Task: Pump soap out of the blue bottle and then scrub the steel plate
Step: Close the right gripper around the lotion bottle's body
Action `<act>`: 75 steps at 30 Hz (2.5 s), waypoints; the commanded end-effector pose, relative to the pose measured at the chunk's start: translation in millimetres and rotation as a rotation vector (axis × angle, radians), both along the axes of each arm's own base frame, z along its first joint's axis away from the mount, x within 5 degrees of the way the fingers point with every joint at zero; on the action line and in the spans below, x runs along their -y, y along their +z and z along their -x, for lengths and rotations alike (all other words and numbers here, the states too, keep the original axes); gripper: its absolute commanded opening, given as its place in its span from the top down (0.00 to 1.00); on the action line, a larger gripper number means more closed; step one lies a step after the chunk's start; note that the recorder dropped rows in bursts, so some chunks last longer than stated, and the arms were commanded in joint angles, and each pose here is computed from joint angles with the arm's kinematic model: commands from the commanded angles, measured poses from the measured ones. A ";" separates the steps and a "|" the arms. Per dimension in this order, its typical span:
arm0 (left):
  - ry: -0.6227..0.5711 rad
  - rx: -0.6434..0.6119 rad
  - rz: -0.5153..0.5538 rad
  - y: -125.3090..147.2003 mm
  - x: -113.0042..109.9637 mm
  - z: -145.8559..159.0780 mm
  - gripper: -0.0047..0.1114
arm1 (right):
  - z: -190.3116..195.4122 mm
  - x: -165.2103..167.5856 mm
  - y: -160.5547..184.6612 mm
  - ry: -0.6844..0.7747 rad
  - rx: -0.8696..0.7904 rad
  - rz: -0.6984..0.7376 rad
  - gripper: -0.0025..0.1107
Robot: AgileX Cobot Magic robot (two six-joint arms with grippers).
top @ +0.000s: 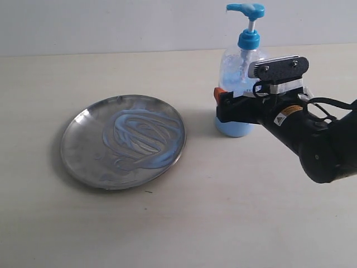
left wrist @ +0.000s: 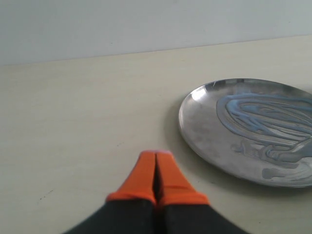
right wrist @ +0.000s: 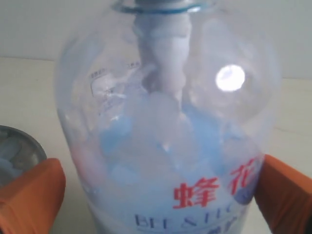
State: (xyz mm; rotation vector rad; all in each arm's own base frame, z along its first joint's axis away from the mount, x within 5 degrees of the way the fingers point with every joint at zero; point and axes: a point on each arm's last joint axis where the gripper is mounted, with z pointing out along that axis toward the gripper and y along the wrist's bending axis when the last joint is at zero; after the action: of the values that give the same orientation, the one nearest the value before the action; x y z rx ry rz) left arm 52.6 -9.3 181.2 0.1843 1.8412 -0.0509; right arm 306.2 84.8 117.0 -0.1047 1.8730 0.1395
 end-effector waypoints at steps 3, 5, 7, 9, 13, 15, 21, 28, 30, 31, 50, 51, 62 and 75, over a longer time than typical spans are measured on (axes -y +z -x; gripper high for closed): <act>-0.005 0.008 0.002 -0.4 0.3 0.2 0.96 | -9.2 -3.8 -0.7 0.006 -0.008 0.007 0.05; -0.005 0.008 0.002 -0.4 0.3 0.2 0.96 | -11.4 -4.6 -2.4 0.006 -0.015 0.008 0.05; -0.005 0.008 0.002 -0.4 0.3 0.2 0.96 | -13.7 -4.7 -3.4 -0.002 -0.016 0.005 0.05; -0.005 0.008 0.002 -0.4 0.3 0.2 0.96 | -15.7 -3.9 -6.2 -0.020 -0.024 0.000 0.05; -0.005 0.008 0.002 -0.4 0.3 0.2 0.96 | -18.2 -3.9 -10.5 -0.030 -0.030 -0.001 0.05; -0.005 0.008 0.002 -0.4 0.3 0.2 0.96 | -18.1 -3.9 -12.4 -0.030 -0.034 0.001 0.05; -0.005 0.008 0.002 -0.4 0.3 0.2 0.96 | -24.6 -5.7 -6.6 -0.027 0.005 0.009 0.05; -0.005 0.008 0.002 -0.4 0.3 0.2 0.96 | -30.4 -7.0 -0.5 -0.033 0.046 -0.002 0.05; -0.005 0.008 0.002 -0.4 0.3 0.2 0.96 | -30.7 -6.6 0.3 -0.038 0.055 -0.005 0.05; -0.005 0.008 0.002 -0.4 0.3 0.2 0.96 | -30.8 -6.6 1.0 -0.038 0.062 -0.005 0.05; -0.005 0.008 0.002 -0.4 0.3 0.2 0.96 | -30.9 -6.3 1.0 -0.042 0.062 -0.008 0.05; -0.005 0.008 0.002 -0.4 0.3 0.2 0.96 | -30.9 -6.3 1.0 -0.042 0.062 -0.008 0.05; -0.005 0.008 0.002 -0.4 0.3 0.2 0.96 | -29.8 -5.5 -3.2 -0.052 0.015 -0.008 0.05; -0.005 0.008 0.002 -0.4 0.3 0.2 0.96 | -28.8 -5.4 -6.4 -0.053 -0.023 -0.006 0.05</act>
State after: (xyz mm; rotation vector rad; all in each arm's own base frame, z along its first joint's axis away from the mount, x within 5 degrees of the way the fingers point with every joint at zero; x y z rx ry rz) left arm 52.6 -9.3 181.2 0.1843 1.8412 -0.0509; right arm 334.1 89.2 109.2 -0.0426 1.9009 0.1108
